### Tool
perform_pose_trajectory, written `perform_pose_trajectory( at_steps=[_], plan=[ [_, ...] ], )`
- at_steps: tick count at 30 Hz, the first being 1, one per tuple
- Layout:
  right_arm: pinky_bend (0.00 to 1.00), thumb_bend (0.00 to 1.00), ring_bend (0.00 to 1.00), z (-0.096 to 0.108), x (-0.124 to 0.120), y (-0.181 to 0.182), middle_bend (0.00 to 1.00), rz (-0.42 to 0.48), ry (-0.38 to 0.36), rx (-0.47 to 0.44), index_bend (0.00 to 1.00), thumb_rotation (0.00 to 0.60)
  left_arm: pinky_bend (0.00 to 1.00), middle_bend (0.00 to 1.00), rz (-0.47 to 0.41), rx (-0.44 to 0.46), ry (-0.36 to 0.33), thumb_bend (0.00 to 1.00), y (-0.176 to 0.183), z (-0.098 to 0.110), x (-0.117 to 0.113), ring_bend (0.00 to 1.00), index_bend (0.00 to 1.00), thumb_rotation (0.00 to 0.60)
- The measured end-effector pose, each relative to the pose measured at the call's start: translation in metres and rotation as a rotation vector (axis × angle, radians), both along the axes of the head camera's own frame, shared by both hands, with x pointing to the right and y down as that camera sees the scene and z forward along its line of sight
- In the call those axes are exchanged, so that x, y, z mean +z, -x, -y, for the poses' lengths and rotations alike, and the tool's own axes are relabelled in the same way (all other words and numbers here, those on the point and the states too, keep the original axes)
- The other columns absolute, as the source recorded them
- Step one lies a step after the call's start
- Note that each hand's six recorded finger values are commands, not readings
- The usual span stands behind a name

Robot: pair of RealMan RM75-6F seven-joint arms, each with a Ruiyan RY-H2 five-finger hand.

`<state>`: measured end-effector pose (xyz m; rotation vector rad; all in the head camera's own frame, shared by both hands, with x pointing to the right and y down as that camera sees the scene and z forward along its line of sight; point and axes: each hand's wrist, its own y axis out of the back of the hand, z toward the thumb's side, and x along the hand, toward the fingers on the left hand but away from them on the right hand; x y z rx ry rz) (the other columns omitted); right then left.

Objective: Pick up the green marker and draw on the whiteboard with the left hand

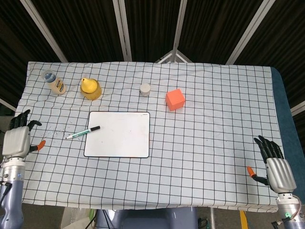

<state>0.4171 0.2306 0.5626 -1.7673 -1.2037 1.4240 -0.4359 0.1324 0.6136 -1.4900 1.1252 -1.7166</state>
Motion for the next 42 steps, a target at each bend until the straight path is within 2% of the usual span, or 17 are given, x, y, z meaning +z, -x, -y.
perform_pose_trajectory(
  at_steps=[8,17,29,42],
  plan=[
    [0.00,0.32,0.00,0.001,0.001,-0.001,0.00,0.017,0.010,0.007,0.00,0.600,0.00,0.00,0.043,0.013,0.098,0.41,-0.052,0.029,0.040,0.00,0.39,0.600],
    [0.00,0.32,0.00,0.001,0.002,0.001,0.00,0.033,0.022,0.006,0.00,0.600,0.00,0.00,0.030,-0.022,0.184,0.45,-0.087,0.028,0.083,0.00,0.40,0.600],
    [0.00,0.32,0.00,0.001,0.002,0.001,0.00,0.044,0.029,0.013,0.00,0.600,0.00,0.00,0.031,-0.048,0.222,0.47,-0.106,0.025,0.111,0.00,0.42,0.600],
    [0.00,0.32,0.00,0.001,0.001,0.001,0.00,0.046,0.029,0.014,0.00,0.600,0.00,0.00,0.045,-0.055,0.234,0.48,-0.111,0.023,0.125,0.00,0.43,0.600]
  ],
)
